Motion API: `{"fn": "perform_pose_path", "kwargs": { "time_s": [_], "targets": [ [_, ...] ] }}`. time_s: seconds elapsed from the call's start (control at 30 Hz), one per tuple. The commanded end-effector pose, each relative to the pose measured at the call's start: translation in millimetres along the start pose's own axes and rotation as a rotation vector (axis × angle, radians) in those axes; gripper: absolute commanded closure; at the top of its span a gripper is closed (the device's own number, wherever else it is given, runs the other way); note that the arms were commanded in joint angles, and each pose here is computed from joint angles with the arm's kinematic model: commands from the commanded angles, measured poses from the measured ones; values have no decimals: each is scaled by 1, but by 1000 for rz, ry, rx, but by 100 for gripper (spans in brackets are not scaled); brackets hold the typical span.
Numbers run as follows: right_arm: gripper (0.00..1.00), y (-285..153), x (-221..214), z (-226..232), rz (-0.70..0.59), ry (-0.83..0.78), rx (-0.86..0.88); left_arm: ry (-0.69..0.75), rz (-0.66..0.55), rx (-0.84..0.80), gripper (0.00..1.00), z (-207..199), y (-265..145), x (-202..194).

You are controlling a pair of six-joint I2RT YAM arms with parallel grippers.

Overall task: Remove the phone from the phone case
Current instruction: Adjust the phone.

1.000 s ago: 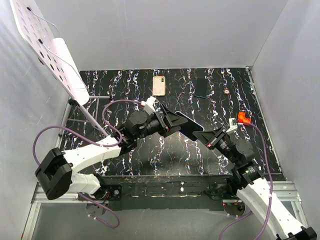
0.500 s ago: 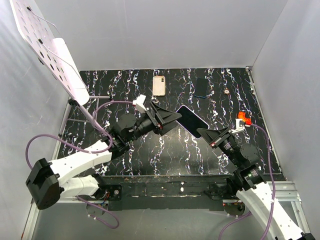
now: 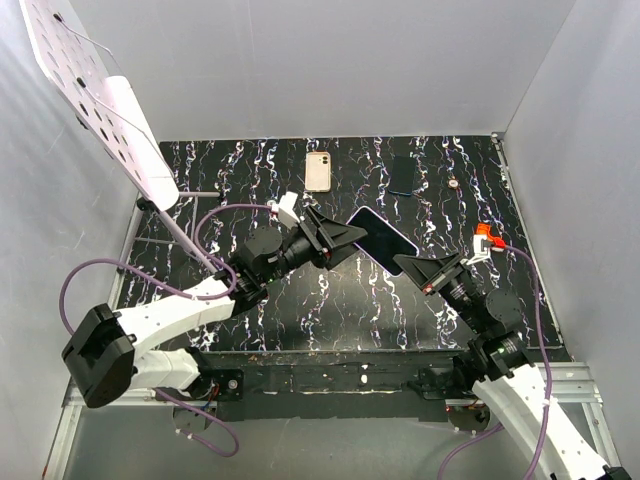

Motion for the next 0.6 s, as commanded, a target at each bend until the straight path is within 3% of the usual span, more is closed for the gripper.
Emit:
{"fn": "perform_pose_path", "kwargs": {
  "time_s": [0.0, 0.1, 0.27, 0.4, 0.43, 0.53, 0.57],
  "targets": [
    [99, 2, 23, 48, -48, -12, 205, -21, 3, -59, 34, -7, 13, 1],
    [99, 5, 17, 47, -6, 5, 226, -111, -60, -150, 44, -9, 14, 16],
    [99, 8, 5, 34, 46, 67, 200, -23, -64, -195, 53, -30, 16, 19],
    [99, 13, -2, 21, 62, 143, 152, -38, -63, -241, 63, -31, 14, 19],
    [99, 13, -3, 19, 67, 149, 147, -43, -64, -249, 68, -32, 13, 20],
    [99, 15, -7, 17, 96, 156, 134, -30, -31, -242, 97, -28, 14, 18],
    [99, 15, -9, 17, 114, 137, 132, -15, -23, -242, 100, -29, 14, 18]
  ]
}}
Point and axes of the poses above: each gripper's point midway between its finger pads, its own y axis out along the fingers, its own z axis along the line the jaws close on, x = y × z, the point moved 5 cm from there along -y, back along the fingers, and after that the axes turned 14 degrees about -y, right-handed, at the moved point
